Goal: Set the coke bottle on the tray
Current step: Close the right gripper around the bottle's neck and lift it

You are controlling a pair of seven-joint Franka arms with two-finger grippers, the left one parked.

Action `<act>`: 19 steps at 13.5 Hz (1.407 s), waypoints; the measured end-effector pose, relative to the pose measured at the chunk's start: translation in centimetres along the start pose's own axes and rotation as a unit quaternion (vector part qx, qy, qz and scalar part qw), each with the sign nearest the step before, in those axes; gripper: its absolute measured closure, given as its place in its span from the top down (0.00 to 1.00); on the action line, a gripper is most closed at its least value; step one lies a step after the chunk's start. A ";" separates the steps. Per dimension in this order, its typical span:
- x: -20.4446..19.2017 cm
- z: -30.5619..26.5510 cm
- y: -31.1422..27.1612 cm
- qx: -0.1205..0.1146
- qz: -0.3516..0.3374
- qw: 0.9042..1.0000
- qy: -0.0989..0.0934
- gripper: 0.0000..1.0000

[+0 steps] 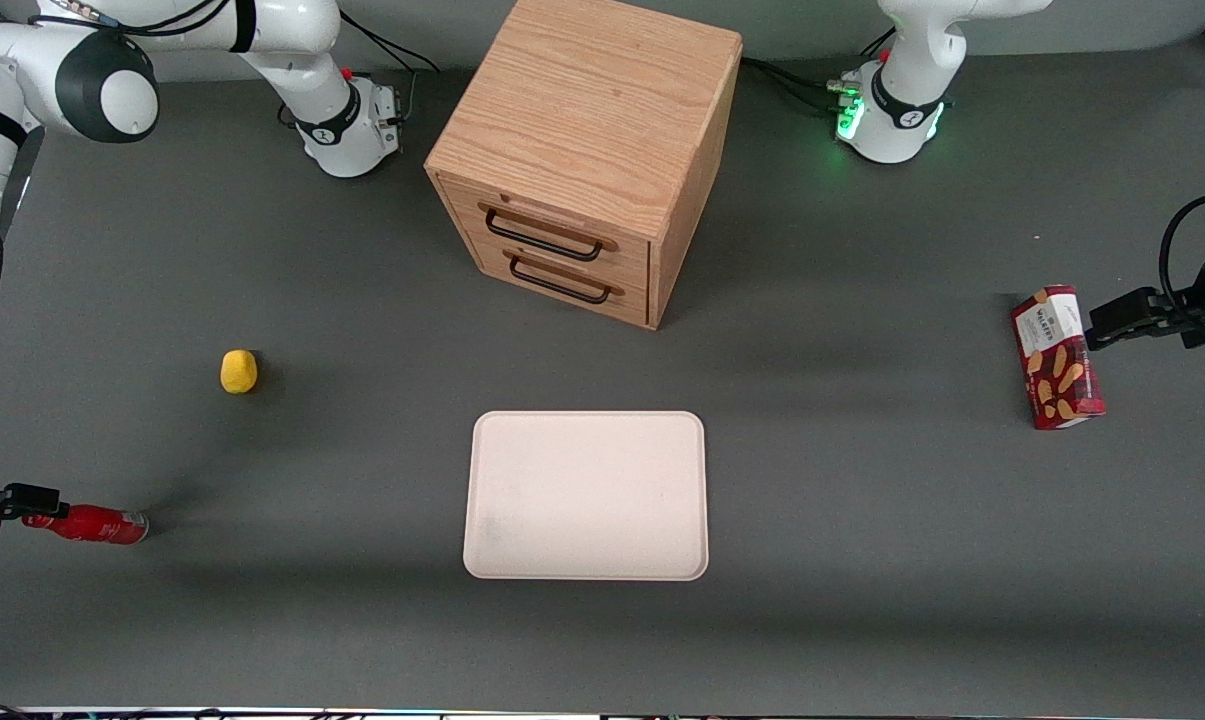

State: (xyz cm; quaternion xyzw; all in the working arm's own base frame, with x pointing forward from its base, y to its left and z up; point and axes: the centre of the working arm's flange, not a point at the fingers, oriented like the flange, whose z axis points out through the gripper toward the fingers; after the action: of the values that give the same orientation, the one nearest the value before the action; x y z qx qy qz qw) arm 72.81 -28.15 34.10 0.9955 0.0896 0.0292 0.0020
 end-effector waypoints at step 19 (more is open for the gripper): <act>0.1 0.9 0.1 -0.008 -0.017 1.000 0.009 0.32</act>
State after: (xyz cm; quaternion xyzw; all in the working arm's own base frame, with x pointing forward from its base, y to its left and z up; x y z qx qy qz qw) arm 72.96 -28.23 33.22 0.9935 0.1059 0.0393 0.0100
